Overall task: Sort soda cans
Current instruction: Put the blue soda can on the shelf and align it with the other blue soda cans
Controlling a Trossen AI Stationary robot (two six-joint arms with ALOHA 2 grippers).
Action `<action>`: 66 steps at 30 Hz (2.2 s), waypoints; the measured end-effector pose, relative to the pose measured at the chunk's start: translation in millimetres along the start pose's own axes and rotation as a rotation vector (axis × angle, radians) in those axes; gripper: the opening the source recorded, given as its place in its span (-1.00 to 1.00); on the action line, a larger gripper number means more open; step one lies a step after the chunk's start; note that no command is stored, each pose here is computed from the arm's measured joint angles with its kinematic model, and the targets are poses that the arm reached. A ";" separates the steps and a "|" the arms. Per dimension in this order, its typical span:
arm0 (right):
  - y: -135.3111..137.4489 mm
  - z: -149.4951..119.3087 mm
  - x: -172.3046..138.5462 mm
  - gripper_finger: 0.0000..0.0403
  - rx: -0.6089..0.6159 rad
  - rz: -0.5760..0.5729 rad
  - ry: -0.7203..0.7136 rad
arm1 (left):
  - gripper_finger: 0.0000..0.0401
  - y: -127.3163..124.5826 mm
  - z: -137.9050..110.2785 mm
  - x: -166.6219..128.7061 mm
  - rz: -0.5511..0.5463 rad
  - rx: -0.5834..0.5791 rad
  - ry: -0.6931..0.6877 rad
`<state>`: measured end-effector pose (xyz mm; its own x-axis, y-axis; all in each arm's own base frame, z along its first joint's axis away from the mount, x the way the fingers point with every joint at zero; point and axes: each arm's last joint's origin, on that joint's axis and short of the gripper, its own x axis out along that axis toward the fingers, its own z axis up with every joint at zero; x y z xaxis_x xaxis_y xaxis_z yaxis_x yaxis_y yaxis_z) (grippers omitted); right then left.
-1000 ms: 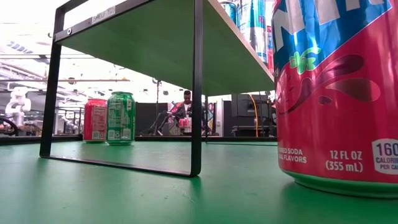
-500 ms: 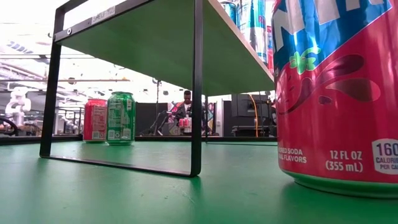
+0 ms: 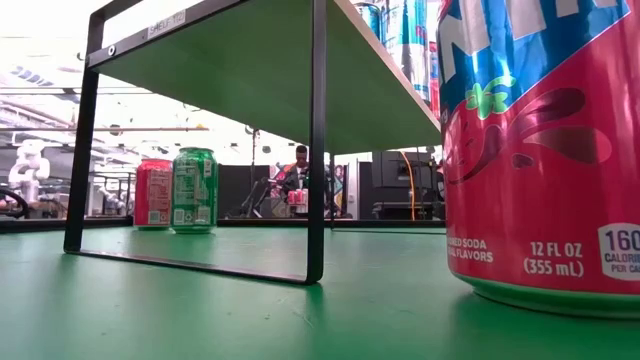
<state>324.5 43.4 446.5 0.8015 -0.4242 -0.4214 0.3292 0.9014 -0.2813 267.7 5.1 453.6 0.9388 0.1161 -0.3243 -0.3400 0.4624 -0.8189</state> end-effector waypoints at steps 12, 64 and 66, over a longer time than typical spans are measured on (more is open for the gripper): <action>0.3 3.5 0.0 0.14 0.089 0.014 -0.031 | 0.70 -4.9 3.0 -4.3 -0.049 0.097 -0.025; -11.7 55.5 -8.6 0.17 0.555 0.507 -0.503 | 0.71 -33.6 22.4 -75.2 -0.564 0.790 -0.130; -11.7 56.2 -9.5 0.17 0.541 0.505 -0.514 | 0.71 -35.6 22.4 -65.1 -0.575 0.791 -0.135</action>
<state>341.0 41.9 502.3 0.9960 0.0074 0.0888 -0.0366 0.9427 0.3317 219.9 0.8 514.5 0.9647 -0.2340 0.1207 0.2586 0.9286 -0.2661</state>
